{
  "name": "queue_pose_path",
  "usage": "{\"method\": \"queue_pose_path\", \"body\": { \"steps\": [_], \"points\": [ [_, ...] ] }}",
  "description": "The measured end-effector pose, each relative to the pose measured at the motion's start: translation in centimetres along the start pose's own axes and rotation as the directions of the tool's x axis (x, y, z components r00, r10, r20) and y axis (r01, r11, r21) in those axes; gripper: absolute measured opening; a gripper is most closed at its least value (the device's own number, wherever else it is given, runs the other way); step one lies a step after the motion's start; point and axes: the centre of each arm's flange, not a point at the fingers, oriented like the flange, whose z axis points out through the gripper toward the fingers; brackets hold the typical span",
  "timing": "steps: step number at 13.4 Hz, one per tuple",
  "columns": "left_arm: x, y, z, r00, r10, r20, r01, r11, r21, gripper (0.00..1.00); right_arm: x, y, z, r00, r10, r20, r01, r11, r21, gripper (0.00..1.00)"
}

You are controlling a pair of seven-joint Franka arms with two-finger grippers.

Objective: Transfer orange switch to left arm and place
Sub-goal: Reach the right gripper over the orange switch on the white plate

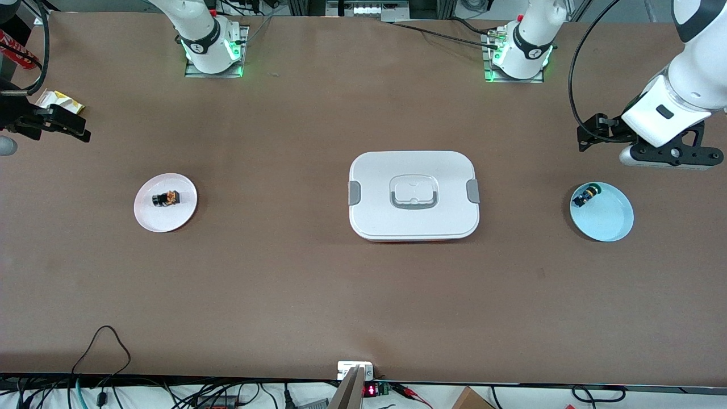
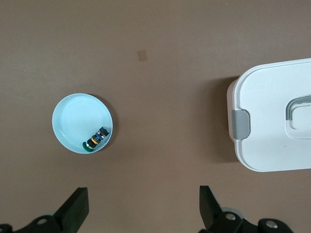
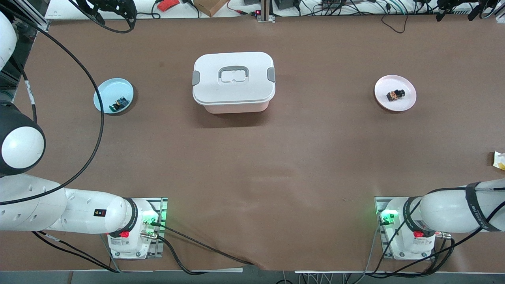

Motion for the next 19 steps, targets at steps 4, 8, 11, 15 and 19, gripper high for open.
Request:
{"method": "queue_pose_path", "body": {
  "steps": [4, 8, 11, 15, 19],
  "points": [
    [0.0, 0.0, 0.0, 1.000, 0.000, 0.000, 0.000, 1.000, 0.000, 1.00, -0.1, 0.0, 0.1, 1.000, 0.001, 0.008, -0.001, 1.000, 0.000, 1.00],
    [0.0, 0.0, 0.0, 1.000, 0.000, 0.000, 0.000, 1.000, 0.000, 1.00, 0.7, -0.1, 1.5, 0.999, 0.001, 0.035, -0.001, 1.000, -0.003, 1.00],
    [0.0, 0.0, 0.0, 1.000, 0.000, 0.000, 0.000, 1.000, 0.000, 1.00, 2.1, -0.8, 4.2, 0.996, -0.008, 0.084, 0.009, 1.000, -0.010, 1.00],
    [0.0, 0.0, 0.0, 1.000, 0.000, 0.000, 0.000, 1.000, 0.000, 1.00, 3.8, -1.1, 8.1, 0.989, -0.009, 0.151, 0.012, 1.000, -0.019, 1.00],
    [0.0, 0.0, 0.0, 1.000, 0.000, 0.000, 0.000, 1.000, 0.000, 1.00, 5.8, -0.9, 11.0, 0.990, -0.002, 0.140, 0.006, 1.000, -0.027, 1.00]
  ]
}}
